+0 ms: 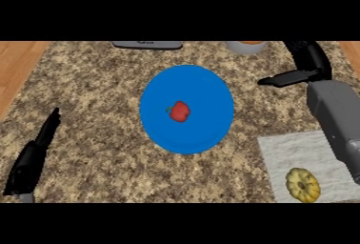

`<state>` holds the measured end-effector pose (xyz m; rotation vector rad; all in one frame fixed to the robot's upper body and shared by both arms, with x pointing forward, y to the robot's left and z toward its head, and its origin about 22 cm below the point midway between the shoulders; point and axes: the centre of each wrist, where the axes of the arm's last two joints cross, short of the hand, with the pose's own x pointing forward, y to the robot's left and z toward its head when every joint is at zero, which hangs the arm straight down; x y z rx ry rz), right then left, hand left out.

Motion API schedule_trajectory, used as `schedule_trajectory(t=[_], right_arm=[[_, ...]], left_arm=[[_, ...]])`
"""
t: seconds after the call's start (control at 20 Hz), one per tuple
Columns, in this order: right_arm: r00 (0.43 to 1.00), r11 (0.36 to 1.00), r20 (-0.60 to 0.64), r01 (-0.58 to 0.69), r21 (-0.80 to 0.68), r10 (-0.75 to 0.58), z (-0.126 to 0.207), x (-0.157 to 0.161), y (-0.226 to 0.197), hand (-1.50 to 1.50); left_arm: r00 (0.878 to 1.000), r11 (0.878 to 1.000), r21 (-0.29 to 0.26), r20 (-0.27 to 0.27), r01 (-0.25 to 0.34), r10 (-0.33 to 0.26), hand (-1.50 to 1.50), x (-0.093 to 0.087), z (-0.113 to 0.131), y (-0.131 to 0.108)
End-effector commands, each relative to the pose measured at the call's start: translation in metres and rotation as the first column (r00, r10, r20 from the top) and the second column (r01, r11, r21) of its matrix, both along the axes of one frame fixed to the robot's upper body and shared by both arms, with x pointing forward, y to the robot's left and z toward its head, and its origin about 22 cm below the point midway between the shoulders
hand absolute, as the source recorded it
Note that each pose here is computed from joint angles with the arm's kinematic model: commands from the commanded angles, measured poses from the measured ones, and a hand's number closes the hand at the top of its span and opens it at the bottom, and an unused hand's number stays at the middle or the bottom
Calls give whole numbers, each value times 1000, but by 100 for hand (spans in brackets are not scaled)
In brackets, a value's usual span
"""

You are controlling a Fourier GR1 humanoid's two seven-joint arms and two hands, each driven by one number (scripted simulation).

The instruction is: Pick the bell pepper from the placemat and place it in the plate

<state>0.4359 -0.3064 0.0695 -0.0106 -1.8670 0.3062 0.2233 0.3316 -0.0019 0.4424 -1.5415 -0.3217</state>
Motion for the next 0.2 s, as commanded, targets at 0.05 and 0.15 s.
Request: schedule_trajectory(t=[0.05,0.15], right_arm=[[1000,1000,7,1,8,-1,2,-10,-43,-150],[1000,1000,1,17,-3,-17,9,-9,-48,-150]], left_arm=[[1000,1000,-6,10,17,-17,0,10,-3,-18],[1000,1000,-14,3,25,-25,0,-9,-5,-4]])
